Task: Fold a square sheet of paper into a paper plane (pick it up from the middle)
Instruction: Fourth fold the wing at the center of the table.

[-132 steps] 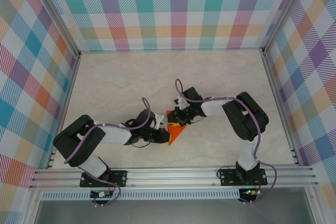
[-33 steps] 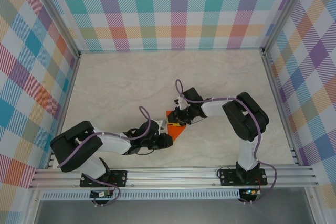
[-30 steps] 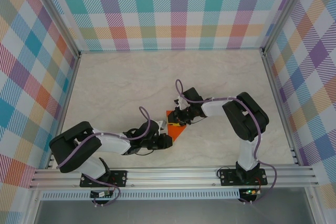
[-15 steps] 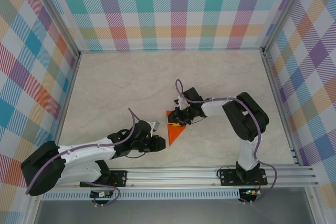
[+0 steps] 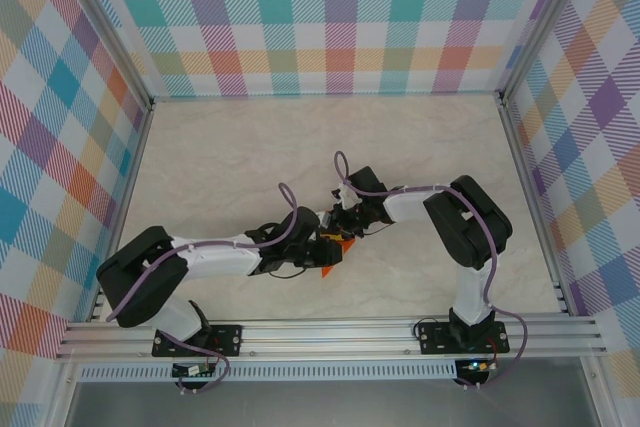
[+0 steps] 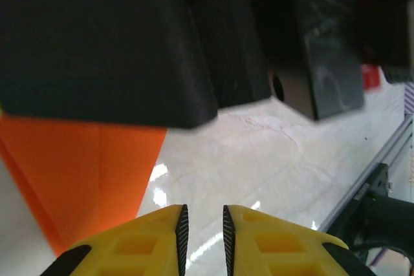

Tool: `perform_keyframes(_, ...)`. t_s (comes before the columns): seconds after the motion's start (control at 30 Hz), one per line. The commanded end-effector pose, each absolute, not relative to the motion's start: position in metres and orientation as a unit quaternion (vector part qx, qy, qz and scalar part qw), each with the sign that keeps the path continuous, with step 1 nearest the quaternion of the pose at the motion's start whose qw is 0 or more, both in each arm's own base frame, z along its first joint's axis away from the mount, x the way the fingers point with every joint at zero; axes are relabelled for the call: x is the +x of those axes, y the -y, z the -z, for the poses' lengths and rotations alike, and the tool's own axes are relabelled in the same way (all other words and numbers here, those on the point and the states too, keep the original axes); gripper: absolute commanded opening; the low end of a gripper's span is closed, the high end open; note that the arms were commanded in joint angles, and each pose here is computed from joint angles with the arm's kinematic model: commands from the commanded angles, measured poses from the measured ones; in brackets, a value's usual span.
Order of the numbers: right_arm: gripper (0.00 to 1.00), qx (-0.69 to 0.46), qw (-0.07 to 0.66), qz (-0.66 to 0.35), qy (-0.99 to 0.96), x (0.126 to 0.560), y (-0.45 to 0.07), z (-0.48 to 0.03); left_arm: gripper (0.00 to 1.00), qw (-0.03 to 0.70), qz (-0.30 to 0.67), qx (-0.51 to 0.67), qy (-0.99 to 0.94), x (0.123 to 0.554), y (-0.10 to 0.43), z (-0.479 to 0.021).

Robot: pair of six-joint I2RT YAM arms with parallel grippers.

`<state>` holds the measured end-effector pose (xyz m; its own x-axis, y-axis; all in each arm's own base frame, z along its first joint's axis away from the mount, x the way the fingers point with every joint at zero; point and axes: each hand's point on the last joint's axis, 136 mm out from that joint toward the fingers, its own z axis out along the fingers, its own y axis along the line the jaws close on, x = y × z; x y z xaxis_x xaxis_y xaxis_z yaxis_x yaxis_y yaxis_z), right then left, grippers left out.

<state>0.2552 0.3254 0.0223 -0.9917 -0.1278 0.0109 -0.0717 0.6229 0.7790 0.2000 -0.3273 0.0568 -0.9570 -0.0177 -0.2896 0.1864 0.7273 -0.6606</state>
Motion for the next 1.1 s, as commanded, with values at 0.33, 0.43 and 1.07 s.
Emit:
perform_keyframes(0.33, 0.27, 0.004, 0.075, 0.322, 0.944, 0.236, -0.287, 0.041, 0.18, 0.108, 0.246, -0.004, -0.963, 0.174, 0.259, 0.028)
perform_keyframes(0.43, 0.27, 0.005, 0.071, 0.327, 0.942, 0.238, -0.288, 0.036, 0.17, 0.101, 0.239, -0.011, -0.966, 0.164, 0.247, 0.035)
perform_keyframes(1.07, 0.16, 0.047, -0.013, 0.44, 0.897, 0.257, -0.306, -0.065, 0.06, 0.09, 0.214, 0.005, -0.973, 0.149, 0.234, 0.047)
